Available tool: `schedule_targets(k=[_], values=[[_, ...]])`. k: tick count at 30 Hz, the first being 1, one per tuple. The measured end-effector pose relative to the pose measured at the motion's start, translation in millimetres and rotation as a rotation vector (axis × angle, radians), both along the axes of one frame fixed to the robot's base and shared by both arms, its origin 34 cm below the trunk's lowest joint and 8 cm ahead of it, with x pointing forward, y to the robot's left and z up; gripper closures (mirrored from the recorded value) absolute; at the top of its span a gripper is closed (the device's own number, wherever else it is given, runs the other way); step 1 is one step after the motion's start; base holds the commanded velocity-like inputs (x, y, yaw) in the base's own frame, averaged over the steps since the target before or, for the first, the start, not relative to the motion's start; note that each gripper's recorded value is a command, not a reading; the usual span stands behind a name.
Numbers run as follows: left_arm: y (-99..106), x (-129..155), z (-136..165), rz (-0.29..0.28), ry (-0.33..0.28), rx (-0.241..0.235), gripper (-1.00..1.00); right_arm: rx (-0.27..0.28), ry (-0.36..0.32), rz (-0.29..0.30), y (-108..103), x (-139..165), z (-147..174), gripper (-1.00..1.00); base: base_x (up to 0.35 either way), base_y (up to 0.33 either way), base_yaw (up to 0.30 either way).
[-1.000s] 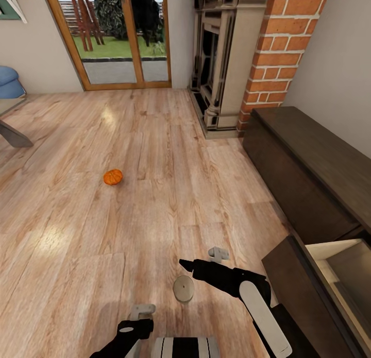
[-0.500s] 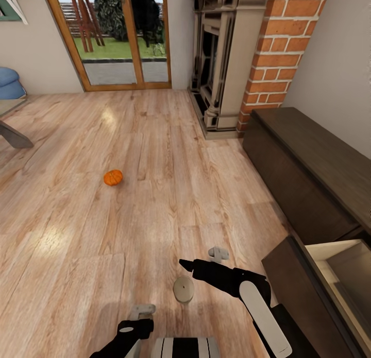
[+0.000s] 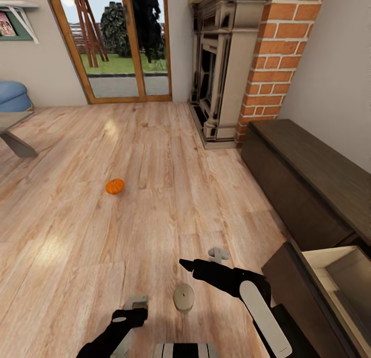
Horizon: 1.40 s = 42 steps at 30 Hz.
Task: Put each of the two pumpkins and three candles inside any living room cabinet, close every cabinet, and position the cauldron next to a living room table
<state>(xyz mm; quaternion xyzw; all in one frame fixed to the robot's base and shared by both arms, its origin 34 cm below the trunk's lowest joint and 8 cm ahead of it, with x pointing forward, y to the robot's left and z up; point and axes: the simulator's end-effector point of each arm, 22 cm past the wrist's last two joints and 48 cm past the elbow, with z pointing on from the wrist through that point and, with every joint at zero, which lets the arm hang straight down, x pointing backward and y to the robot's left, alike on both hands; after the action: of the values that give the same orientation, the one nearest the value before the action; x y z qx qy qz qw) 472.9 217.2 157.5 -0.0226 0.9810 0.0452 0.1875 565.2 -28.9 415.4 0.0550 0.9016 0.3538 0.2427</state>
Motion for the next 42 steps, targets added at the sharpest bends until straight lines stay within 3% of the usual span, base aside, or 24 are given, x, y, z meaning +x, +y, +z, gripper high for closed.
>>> schedule_targets(k=[5, 7, 15, 17, 18, 19, 22, 25, 31, 36, 42], values=[[39, 32, 29, 0.005, 0.002, 0.02, 1.0, -0.002, -0.018, 0.0, 0, 1, 9, -1.0, 0.0, 0.0, 0.0], [75, 52, 54, 0.021, -0.002, 0.038, 1.0, -0.003, -0.025, 0.0, 0, 2, 13, -1.0, 0.0, 0.0, 0.0], [150, 81, 134, 0.005, 0.03, -0.07, 1.0, -0.003, -0.055, -0.003, -2, 4, 29, -1.0, 0.0, 0.0, 0.0], [177, 85, 156, 0.033, 0.028, -0.099, 1.0, -0.003, -0.063, -0.004, -2, 5, 32, -1.0, 0.0, 0.0, 0.0], [187, 86, 163, 0.038, 0.024, -0.091, 1.0, -0.003, -0.066, -0.004, -2, 5, 34, -1.0, 0.0, 0.0, 0.0], [194, 89, 173, 0.063, 0.013, -0.123, 1.0, -0.004, -0.07, -0.005, -2, 5, 36, -1.0, 0.0, 0.0, 0.0], [218, 88, 193, 0.087, 0.023, -0.123, 1.0, -0.004, -0.083, -0.006, -2, 6, 42, -1.0, 0.0, 0.0, 0.0], [216, 90, 204, 0.083, 0.023, -0.145, 1.0, -0.003, -0.084, -0.008, -2, 6, 43, -1.0, 0.0, 0.0, 0.0], [213, 100, 229, 0.069, -0.037, -0.155, 1.0, 0.003, -0.088, -0.012, 0, 7, 44, -1.0, 0.0, 0.0, 0.0], [237, 105, 245, 0.127, -0.087, -0.152, 1.0, 0.001, -0.083, -0.009, 1, 6, 43, -1.0, -0.011, 0.0, 0.0], [253, 106, 254, 0.153, -0.104, -0.145, 1.0, -0.004, -0.079, -0.011, -2, 6, 40, -1.0, -0.014, 0.005, 0.0]])
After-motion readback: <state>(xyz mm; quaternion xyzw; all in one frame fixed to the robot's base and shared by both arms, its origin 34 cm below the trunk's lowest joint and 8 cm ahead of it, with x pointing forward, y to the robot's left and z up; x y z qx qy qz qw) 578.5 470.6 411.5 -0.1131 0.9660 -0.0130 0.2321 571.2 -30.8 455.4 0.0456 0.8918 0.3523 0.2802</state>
